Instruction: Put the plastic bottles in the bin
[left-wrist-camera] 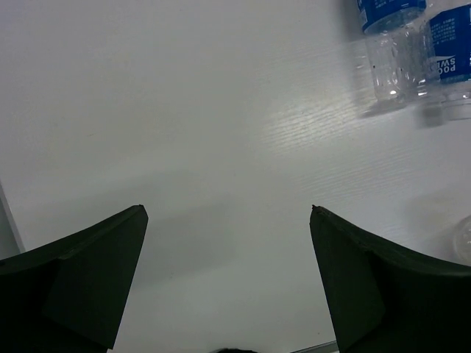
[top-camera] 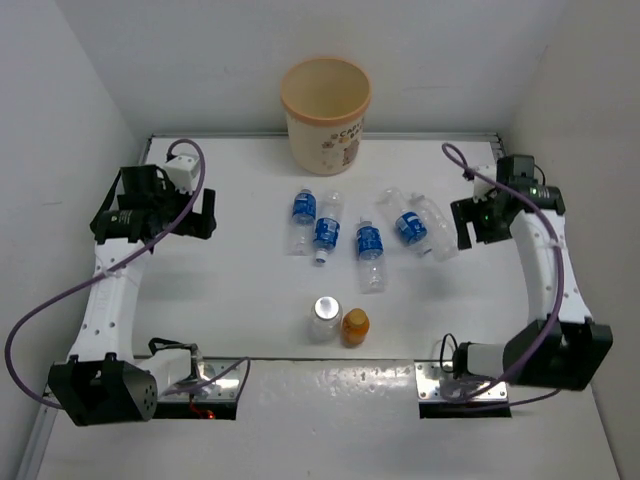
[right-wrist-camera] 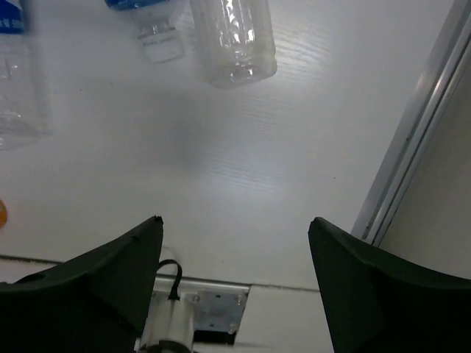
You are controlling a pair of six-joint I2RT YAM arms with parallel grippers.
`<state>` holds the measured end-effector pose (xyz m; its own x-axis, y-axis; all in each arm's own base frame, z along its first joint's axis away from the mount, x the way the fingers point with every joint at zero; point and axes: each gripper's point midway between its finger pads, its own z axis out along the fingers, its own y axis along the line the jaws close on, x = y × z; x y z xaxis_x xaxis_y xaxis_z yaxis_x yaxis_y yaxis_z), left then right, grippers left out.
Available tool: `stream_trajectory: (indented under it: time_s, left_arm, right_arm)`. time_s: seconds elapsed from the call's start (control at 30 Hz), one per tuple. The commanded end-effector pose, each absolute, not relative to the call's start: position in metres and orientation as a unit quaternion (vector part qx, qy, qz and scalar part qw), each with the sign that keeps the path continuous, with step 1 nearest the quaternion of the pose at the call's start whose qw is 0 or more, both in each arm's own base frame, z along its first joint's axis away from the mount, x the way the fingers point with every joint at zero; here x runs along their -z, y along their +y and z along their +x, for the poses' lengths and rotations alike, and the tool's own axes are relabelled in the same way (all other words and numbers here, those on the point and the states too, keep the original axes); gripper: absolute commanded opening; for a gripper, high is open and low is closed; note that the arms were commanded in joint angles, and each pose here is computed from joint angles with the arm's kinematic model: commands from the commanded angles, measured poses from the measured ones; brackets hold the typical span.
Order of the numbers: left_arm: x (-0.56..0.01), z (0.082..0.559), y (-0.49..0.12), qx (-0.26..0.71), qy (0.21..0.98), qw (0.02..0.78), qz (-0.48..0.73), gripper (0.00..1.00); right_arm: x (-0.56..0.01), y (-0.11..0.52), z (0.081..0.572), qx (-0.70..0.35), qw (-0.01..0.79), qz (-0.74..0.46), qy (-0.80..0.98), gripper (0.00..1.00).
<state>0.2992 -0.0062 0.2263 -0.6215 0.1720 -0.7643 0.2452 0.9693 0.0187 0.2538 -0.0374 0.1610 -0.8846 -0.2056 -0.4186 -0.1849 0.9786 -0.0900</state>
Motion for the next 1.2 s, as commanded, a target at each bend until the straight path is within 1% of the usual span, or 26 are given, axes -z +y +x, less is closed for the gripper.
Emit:
stream_trajectory:
  time_s: [0.0, 0.03, 0.07, 0.1, 0.13, 0.17, 0.2, 0.23, 0.27, 0.3, 0.33, 0.37, 0.4, 0.47, 0.57, 0.67, 0.73, 0.97, 1.17]
  left_arm:
    - [-0.236, 0.313, -0.013, 0.062, 0.892, 0.429, 0.129, 1.00]
    - [-0.238, 0.316, -0.014, 0.066, 0.891, 0.429, 0.131, 1.00]
    - [-0.238, 0.315, -0.016, 0.071, 0.890, 0.430, 0.133, 1.00]
    - [-0.239, 0.315, -0.019, 0.079, 0.889, 0.431, 0.137, 1.00]
    - [-0.239, 0.315, -0.021, 0.085, 0.887, 0.431, 0.139, 1.00]
    - [-0.240, 0.315, -0.023, 0.089, 0.887, 0.431, 0.141, 1.00]
    - [-0.240, 0.314, -0.024, 0.093, 0.886, 0.432, 0.143, 1.00]
    - [-0.240, 0.314, -0.024, 0.093, 0.886, 0.432, 0.143, 1.00]
    - [-0.237, 0.315, -0.024, 0.094, 0.888, 0.428, 0.142, 1.00]
    - [-0.237, 0.316, -0.021, 0.092, 0.888, 0.428, 0.138, 1.00]
    - [-0.238, 0.316, -0.023, 0.094, 0.887, 0.429, 0.144, 1.00]
    - [-0.238, 0.316, -0.023, 0.094, 0.887, 0.429, 0.144, 1.00]
    - [-0.238, 0.316, -0.023, 0.094, 0.887, 0.429, 0.144, 1.00]
    - [-0.234, 0.315, -0.020, 0.092, 0.889, 0.426, 0.144, 1.00]
    - [-0.230, 0.314, -0.019, 0.090, 0.890, 0.422, 0.148, 1.00]
    - [-0.226, 0.312, -0.021, 0.094, 0.890, 0.419, 0.153, 1.00]
    - [-0.222, 0.311, -0.021, 0.095, 0.892, 0.414, 0.152, 1.00]
    - [-0.211, 0.312, -0.022, 0.110, 0.896, 0.402, 0.151, 1.00]
    - [-0.213, 0.314, -0.021, 0.111, 0.894, 0.407, 0.149, 1.00]
  right_arm:
    - [-0.200, -0.039, 0.296, 0.023, 0.241, -0.113, 0.964, 0.77]
    - [-0.206, -0.037, 0.318, 0.017, 0.229, -0.123, 0.966, 0.75]
    - [-0.206, -0.035, 0.325, 0.014, 0.220, -0.128, 0.967, 0.74]
    - [-0.217, -0.034, 0.331, 0.014, 0.221, -0.133, 0.966, 0.74]
    - [-0.191, -0.028, 0.338, 0.001, 0.167, -0.144, 0.975, 0.74]
    - [-0.201, -0.028, 0.345, 0.001, 0.168, -0.148, 0.975, 0.74]
    - [-0.196, -0.027, 0.359, 0.004, 0.157, -0.152, 0.976, 0.74]
    - [-0.179, -0.028, 0.358, -0.005, 0.114, -0.154, 0.981, 0.74]
    - [-0.177, -0.026, 0.362, -0.008, 0.108, -0.157, 0.982, 0.74]
    - [-0.177, -0.025, 0.380, -0.005, 0.115, -0.159, 0.981, 0.74]
    - [-0.172, -0.026, 0.383, -0.005, 0.106, -0.159, 0.981, 0.74]
    - [-0.151, -0.025, 0.386, -0.011, 0.074, -0.161, 0.984, 0.74]
    - [-0.156, -0.023, 0.395, -0.008, 0.085, -0.165, 0.983, 0.75]
    - [-0.136, -0.021, 0.402, -0.013, 0.067, -0.163, 0.984, 0.78]
    - [-0.123, -0.014, 0.408, -0.014, 0.061, -0.169, 0.984, 0.83]
    - [-0.108, -0.013, 0.409, -0.007, 0.047, -0.182, 0.982, 0.84]
    - [-0.102, 0.001, 0.407, -0.009, 0.037, -0.201, 0.979, 0.86]
    - [-0.077, -0.003, 0.412, 0.018, 0.000, -0.217, 0.976, 0.86]
    - [-0.061, -0.013, 0.422, 0.045, -0.004, -0.220, 0.974, 0.82]
